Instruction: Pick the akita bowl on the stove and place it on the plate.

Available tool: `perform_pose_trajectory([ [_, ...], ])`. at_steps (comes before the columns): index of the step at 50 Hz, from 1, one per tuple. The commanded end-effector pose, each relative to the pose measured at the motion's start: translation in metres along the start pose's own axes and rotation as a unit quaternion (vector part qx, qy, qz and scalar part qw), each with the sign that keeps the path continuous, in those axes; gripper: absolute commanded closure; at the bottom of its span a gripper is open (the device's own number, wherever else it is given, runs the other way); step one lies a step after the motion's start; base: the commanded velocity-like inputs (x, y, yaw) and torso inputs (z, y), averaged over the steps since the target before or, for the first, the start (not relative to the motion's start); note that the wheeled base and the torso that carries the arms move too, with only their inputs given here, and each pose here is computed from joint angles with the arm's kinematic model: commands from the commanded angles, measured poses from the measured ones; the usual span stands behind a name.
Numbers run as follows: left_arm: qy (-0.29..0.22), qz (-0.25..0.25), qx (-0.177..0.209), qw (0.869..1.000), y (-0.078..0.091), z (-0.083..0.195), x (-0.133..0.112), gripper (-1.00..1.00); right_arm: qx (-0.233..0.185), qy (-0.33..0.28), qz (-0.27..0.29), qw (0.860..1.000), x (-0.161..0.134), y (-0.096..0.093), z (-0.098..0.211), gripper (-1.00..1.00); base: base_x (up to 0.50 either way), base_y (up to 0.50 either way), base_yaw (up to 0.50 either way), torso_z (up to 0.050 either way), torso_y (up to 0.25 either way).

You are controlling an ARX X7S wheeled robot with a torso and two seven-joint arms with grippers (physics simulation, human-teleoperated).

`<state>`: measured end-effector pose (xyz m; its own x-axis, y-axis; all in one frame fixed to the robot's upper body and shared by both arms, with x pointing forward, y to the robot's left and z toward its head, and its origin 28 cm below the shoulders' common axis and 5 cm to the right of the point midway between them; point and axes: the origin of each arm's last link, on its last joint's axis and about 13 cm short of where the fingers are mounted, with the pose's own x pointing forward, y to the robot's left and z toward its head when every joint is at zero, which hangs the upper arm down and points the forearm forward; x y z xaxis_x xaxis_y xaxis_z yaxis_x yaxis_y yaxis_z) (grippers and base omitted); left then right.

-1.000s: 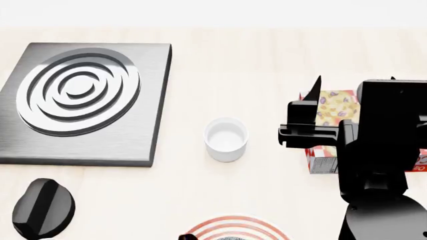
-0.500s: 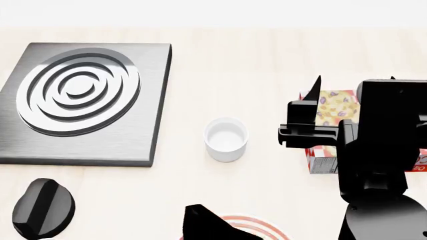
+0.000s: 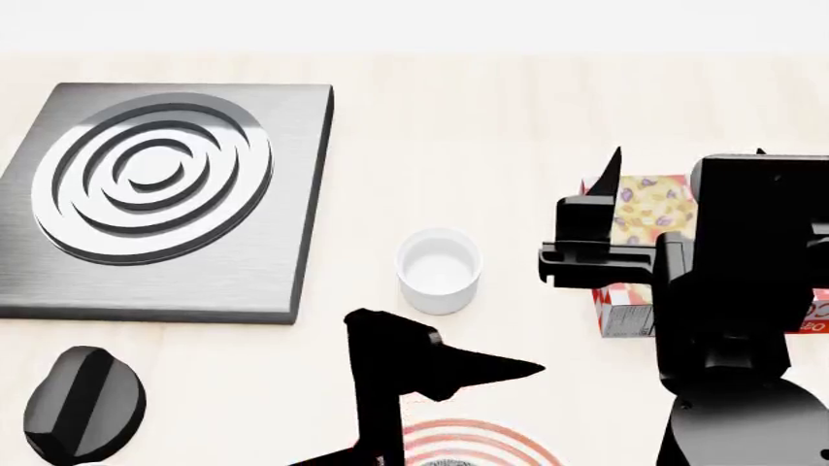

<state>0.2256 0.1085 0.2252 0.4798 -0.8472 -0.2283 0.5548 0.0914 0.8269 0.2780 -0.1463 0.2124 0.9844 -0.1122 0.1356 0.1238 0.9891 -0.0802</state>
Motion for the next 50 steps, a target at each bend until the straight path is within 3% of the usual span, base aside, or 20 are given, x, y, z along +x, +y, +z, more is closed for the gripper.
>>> perform_pose_trajectory([
  [1,-0.032,0.035,-0.039,0.998,0.014,0.011,-0.003,-1.00,0.007,-0.003,-0.001,1.000,0.000,-0.001,0.001,-1.00,0.00,0.00,0.00,0.000,0.000],
  [20,-0.048,0.075,-0.087,0.992,0.031,0.016,-0.011,-1.00,0.008,-0.003,-0.002,1.000,0.001,-0.001,0.000,-1.00,0.00,0.00,0.00,0.000,0.000],
  [50,-0.086,0.163,-0.167,0.968,0.062,0.020,-0.033,-1.00,0.008,-0.002,-0.002,1.000,0.000,0.000,0.000,-1.00,0.00,0.00,0.00,0.000,0.000],
])
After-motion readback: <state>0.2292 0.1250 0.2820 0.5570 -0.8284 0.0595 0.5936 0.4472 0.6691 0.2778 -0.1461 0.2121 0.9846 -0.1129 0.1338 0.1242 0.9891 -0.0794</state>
